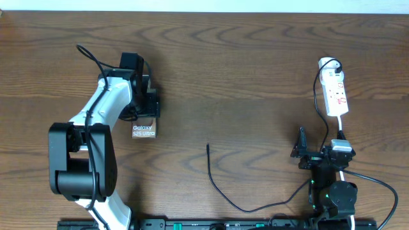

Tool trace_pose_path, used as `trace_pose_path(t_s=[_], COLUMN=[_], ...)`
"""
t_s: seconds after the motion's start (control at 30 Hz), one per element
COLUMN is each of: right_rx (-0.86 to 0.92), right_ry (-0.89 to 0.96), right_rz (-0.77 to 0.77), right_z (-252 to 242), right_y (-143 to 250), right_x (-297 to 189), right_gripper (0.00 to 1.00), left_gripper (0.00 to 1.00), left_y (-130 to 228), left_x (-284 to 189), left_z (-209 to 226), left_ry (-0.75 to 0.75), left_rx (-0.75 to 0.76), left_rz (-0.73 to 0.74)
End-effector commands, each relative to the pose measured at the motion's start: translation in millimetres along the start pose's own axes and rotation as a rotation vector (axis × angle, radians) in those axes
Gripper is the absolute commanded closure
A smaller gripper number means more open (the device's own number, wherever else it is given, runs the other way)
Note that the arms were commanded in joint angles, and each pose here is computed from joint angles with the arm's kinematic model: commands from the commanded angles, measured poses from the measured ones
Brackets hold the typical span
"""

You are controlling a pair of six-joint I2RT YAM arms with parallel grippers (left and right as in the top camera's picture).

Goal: Plug charger to phone and switch on socket

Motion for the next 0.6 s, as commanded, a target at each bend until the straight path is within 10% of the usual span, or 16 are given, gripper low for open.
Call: trace_pose_path(t_s=[0.0, 0.57], right_rx=[0.012, 0.011], right_ry=[-0.001, -0.001], right_rz=[0.004, 0.004], right_z=[0, 0], right_y=[1, 1], right_x=[0, 0], right_gripper=[0.01, 0.01], left_gripper=[0.93, 0.93], left_y=[-7, 13], left_x=[-25, -99], left_z=[-26, -119], left_ry=[0.186, 1.064], left_rx=[0.007, -0.079], left_rz=[-0.02, 0.293])
Point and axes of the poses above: each gripper's point midway between its finger pads, its own x axis out along the fingers, its own z axis along the line the jaws close on, y = z × x, the point moved 4 cm from there along -x, back along the fingers, and after that the axes turned 13 degrees about -x, right-handed, at the moved point
